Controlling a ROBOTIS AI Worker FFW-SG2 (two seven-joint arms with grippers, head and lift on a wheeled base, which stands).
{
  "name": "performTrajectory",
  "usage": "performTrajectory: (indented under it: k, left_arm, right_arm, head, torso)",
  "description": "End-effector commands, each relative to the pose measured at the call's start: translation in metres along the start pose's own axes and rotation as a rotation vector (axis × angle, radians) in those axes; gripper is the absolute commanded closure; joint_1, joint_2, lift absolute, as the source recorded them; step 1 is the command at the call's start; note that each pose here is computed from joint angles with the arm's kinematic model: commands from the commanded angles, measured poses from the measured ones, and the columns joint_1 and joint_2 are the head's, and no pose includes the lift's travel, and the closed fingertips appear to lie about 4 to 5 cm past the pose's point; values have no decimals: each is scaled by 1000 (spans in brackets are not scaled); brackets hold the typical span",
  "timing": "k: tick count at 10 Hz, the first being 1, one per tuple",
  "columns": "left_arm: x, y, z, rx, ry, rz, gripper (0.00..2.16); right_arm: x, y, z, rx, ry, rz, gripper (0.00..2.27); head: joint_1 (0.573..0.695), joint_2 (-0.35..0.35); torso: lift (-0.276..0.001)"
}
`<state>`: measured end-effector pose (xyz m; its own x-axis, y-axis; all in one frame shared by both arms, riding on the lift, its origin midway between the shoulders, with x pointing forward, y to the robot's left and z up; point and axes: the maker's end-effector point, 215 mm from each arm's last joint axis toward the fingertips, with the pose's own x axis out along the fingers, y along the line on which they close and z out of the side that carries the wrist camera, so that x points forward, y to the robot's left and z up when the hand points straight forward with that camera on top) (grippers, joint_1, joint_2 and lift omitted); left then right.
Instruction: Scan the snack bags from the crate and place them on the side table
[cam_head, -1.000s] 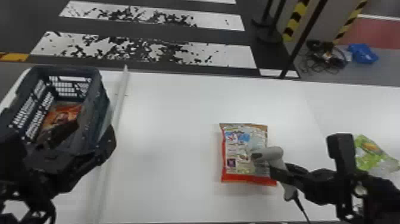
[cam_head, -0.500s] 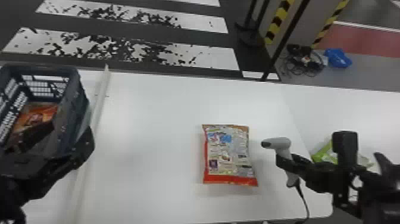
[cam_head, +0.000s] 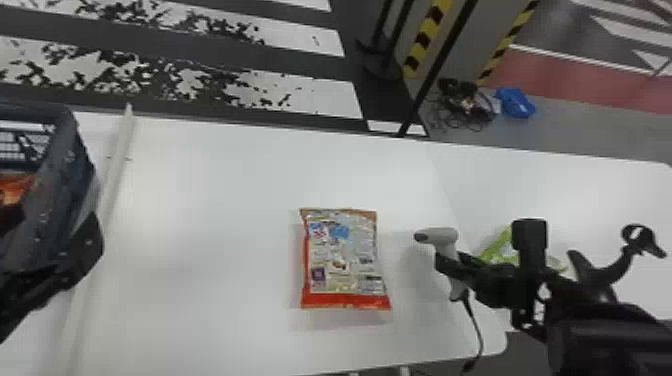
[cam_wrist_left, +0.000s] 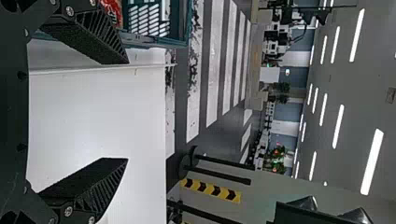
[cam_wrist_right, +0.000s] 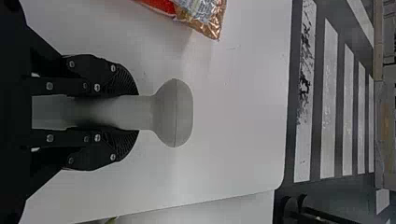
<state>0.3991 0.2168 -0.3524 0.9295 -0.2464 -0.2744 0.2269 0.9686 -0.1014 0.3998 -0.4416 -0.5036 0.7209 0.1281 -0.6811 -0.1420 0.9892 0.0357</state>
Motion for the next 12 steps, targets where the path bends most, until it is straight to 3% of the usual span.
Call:
performTrajectory:
  k: [1, 4, 6, 7, 10, 11, 12]
  left_arm:
    - [1, -1, -1, -5, 4, -1, 140]
    - [4, -2, 0, -4, 7, -2, 140]
    - [4, -4, -1, -4, 10, -5, 140]
    - [4, -3, -1, -3, 10, -3, 140]
    - [4, -4, -1, -4, 10, -5, 140]
    - [4, -4, -1, -4, 10, -5, 140]
    - [4, -4, -2, -4, 12, -5, 140]
  right_arm:
    - [7, -4, -4, -5, 2, -2, 2125]
    - [12, -6, -8, -8, 8, -2, 2111]
    - [14, -6, -9, -10, 3, -4, 1855]
    - [14, -6, -11, -8, 7, -4, 1595]
    - [14, -4, -15, -2, 11, 0, 542]
    - [14, -4, -16, -2, 12, -1, 289]
    - [12, -6, -16, 1, 10, -3, 198]
  head:
    - [695, -309]
    - [695, -316]
    - [695, -319]
    - [695, -320]
    - [695, -320]
    - [695, -320]
    - [695, -320]
  torso:
    - [-94]
    - [-94]
    - [-94]
    - [-94]
    - [-94]
    - [-94]
    - [-94]
